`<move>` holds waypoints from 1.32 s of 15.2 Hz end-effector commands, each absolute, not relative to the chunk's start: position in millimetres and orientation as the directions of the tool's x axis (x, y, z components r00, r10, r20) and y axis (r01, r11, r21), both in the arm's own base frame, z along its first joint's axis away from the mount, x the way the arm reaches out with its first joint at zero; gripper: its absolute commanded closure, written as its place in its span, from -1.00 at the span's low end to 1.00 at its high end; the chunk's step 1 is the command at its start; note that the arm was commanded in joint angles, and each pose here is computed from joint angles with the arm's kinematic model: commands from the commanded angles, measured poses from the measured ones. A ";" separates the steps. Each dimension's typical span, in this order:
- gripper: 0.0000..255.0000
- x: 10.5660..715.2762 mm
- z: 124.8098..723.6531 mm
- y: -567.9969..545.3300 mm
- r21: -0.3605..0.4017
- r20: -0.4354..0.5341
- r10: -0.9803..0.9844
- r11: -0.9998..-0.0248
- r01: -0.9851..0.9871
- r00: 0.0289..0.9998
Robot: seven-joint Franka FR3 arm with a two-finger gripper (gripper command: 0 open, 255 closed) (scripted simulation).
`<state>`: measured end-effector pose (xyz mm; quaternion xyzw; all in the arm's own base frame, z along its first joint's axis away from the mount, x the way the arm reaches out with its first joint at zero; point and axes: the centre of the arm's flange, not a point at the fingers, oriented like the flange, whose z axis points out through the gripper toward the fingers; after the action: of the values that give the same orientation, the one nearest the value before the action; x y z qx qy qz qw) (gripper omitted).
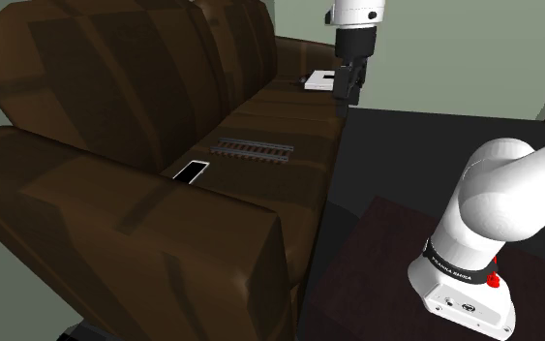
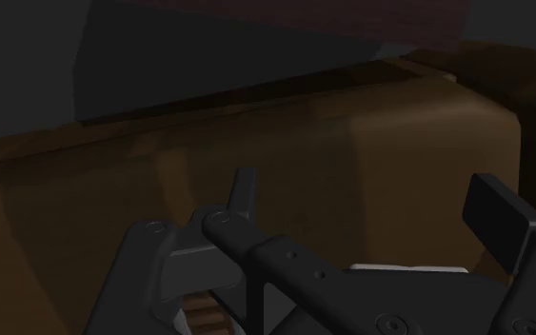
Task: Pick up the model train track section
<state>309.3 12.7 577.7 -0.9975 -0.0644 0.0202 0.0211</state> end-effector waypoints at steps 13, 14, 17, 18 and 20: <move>-1.00 434.4 501.1 -60.9 -0.139 -0.007 0.211 -0.968 0.208 0.977; -1.00 445.1 494.5 -66.2 -0.146 -0.005 0.218 -0.966 0.215 0.976; -1.00 477.6 474.4 -81.4 -0.169 0.004 0.238 -0.957 0.235 0.971; -1.00 488.5 467.7 -86.2 -0.177 0.007 0.244 -0.954 0.242 0.970; -1.00 510.4 454.1 -95.4 -0.192 0.014 0.257 -0.948 0.255 0.966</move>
<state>500.4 -91.4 461.0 -0.9877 -0.1259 0.0069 0.0925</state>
